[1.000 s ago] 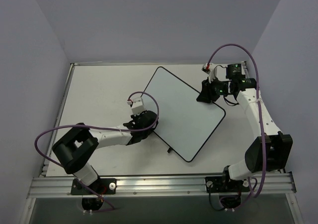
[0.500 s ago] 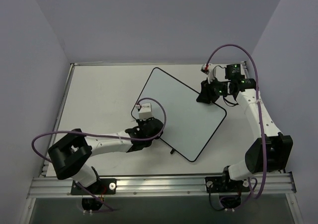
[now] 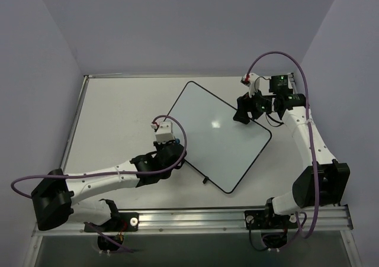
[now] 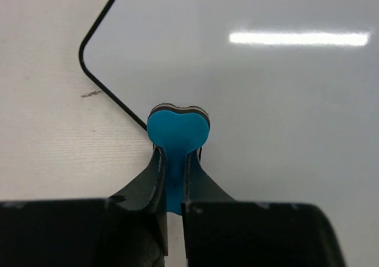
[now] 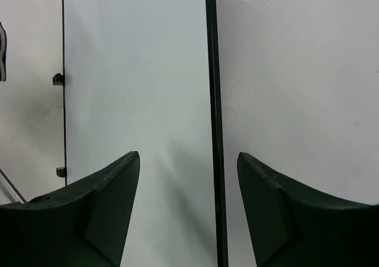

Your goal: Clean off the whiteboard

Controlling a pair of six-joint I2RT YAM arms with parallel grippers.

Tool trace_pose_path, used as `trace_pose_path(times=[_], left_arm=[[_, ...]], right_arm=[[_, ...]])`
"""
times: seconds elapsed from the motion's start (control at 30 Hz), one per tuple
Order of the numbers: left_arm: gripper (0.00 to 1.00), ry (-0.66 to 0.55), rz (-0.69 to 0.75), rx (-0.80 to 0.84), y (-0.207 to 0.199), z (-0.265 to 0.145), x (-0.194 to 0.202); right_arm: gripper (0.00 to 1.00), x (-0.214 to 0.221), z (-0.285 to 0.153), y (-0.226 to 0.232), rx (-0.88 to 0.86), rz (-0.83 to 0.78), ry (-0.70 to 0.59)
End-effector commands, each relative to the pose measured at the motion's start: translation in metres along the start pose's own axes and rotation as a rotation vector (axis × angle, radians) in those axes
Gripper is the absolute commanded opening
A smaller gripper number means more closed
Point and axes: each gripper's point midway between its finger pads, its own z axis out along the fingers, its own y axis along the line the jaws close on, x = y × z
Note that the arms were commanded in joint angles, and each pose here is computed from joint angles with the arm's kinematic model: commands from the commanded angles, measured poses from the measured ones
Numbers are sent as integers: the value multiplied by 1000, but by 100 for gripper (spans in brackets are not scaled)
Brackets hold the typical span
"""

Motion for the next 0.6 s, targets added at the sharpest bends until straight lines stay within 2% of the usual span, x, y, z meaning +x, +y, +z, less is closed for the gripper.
trace_pose_path(times=[0.0, 0.1, 0.13, 0.17, 0.3, 0.33, 0.47, 0.57], left_arm=[[2, -24, -16, -103, 32, -5, -19], [2, -21, -27, -169, 57, -11, -22], [2, -26, -84, -188, 63, -15, -25], [2, -27, -94, -215, 71, -17, -24], [2, 63, -141, -346, 118, -22, -5], [2, 71, -167, -395, 135, -19, -5], [2, 138, -194, -512, 173, -21, 11], [2, 189, -206, -596, 196, -20, 24]], right_arm=[[63, -15, -13, 5, 20, -34, -56], [66, -14, -12, 1, 34, -28, -47], [68, -14, -13, -2, 47, -24, -47], [98, -16, -13, -5, 65, -11, -55], [100, -27, -38, -39, 267, 92, -112], [100, -29, -50, -56, 377, 131, -121], [100, -52, -114, -89, 676, 269, -310], [100, -66, -160, -78, 802, 348, -469]])
